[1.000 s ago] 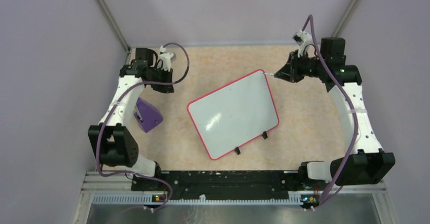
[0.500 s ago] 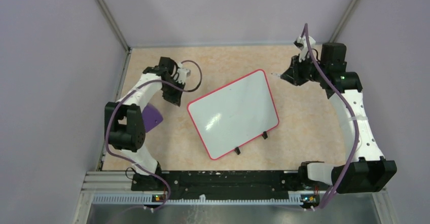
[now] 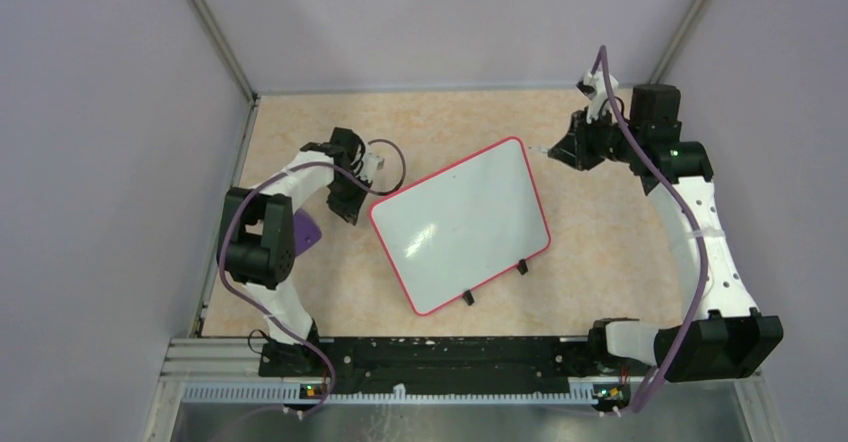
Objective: Write a sentence on the whiteboard
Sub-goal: Place the pen cap at the center of the board.
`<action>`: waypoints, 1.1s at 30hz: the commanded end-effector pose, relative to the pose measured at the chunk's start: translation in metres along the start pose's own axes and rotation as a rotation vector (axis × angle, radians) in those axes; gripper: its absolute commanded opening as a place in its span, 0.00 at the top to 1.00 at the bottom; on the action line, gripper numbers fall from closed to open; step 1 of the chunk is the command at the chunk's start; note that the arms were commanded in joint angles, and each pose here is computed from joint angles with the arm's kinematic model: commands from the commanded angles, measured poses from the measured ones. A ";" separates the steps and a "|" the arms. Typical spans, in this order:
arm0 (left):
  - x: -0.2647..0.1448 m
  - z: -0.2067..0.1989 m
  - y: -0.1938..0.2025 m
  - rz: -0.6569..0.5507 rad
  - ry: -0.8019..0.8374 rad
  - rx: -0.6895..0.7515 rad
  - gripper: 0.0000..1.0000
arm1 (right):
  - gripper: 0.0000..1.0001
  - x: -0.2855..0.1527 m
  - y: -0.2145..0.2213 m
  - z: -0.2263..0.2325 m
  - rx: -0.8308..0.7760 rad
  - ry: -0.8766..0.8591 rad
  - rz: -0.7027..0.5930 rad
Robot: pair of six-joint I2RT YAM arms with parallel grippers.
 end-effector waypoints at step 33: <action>-0.021 0.015 -0.012 -0.051 0.009 -0.058 0.42 | 1.00 0.003 0.001 0.082 -0.201 -0.347 0.116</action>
Point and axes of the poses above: each gripper's point midway between its finger pads, its own x axis out along the fingers, its own z axis along the line the jaws close on, y = z × x, the point moved 3 cm from there along -x, back along the fingers, and after that the axes turned 15 degrees about x, right-handed, at the moved point
